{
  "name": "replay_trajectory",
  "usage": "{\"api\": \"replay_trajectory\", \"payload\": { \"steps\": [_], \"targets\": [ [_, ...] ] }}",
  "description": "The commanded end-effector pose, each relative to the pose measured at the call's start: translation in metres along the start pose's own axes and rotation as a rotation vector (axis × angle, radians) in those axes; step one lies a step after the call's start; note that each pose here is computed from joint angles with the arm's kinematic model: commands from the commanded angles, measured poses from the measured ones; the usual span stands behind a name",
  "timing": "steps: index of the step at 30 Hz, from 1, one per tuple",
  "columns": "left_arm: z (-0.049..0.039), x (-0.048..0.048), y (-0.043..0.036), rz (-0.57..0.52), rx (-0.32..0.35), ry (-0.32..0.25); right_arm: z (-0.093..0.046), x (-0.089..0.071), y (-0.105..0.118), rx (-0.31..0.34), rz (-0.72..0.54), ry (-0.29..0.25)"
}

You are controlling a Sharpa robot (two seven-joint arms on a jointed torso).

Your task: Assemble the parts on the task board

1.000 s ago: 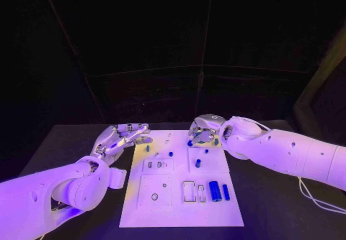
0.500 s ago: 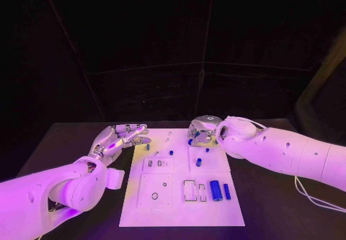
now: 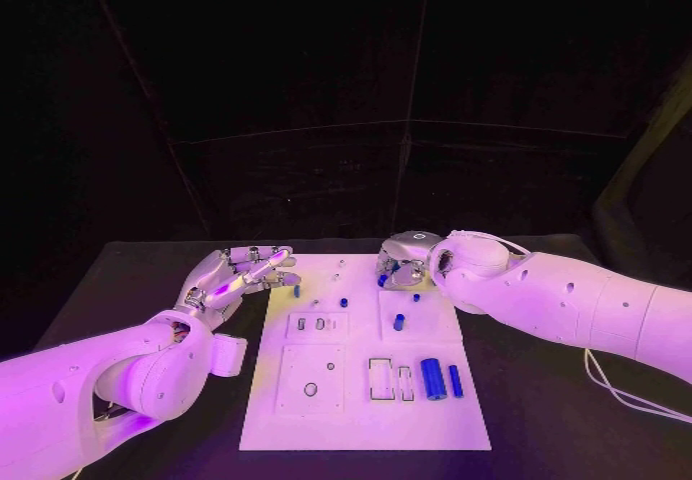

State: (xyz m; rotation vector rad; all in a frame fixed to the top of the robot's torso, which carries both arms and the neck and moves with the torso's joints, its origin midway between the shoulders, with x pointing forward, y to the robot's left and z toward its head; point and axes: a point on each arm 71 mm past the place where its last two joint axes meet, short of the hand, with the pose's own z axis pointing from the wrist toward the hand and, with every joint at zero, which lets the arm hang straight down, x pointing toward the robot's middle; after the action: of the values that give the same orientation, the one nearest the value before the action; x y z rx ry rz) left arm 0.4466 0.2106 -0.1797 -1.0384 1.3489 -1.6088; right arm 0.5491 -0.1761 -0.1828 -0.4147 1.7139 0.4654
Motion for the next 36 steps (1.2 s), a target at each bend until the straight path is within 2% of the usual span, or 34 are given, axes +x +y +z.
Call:
{"api": "replay_trajectory", "payload": {
  "steps": [1, 12, 19, 22, 25, 27, 30, 36],
  "targets": [
    [0.0004, 0.0013, -0.0013, -0.008, 0.001, 0.014, 0.001, 0.0, 0.0, 0.001, -0.01, 0.019],
    [0.0006, -0.0002, -0.0014, -0.007, -0.001, 0.011, 0.003, 0.0, 0.001, -0.004, -0.01, 0.016],
    [0.0009, -0.001, -0.0013, -0.006, -0.002, 0.01, 0.002, -0.006, 0.001, -0.013, 0.027, -0.07],
    [0.0007, -0.0017, -0.0013, -0.005, -0.003, 0.009, 0.0, -0.011, 0.002, -0.02, 0.068, -0.125],
    [0.0006, -0.0027, -0.0015, -0.004, -0.004, 0.007, 0.001, -0.022, 0.003, -0.014, 0.115, -0.204],
    [0.0007, -0.0028, -0.0014, -0.004, -0.004, 0.007, 0.002, -0.026, 0.004, -0.005, 0.126, -0.227],
    [0.001, -0.0022, -0.0013, -0.005, -0.005, 0.01, 0.007, -0.028, 0.006, 0.013, 0.133, -0.245],
    [0.0013, -0.0002, -0.0015, -0.009, -0.007, 0.017, 0.022, -0.03, 0.014, 0.026, 0.128, -0.242]
  ]
}}
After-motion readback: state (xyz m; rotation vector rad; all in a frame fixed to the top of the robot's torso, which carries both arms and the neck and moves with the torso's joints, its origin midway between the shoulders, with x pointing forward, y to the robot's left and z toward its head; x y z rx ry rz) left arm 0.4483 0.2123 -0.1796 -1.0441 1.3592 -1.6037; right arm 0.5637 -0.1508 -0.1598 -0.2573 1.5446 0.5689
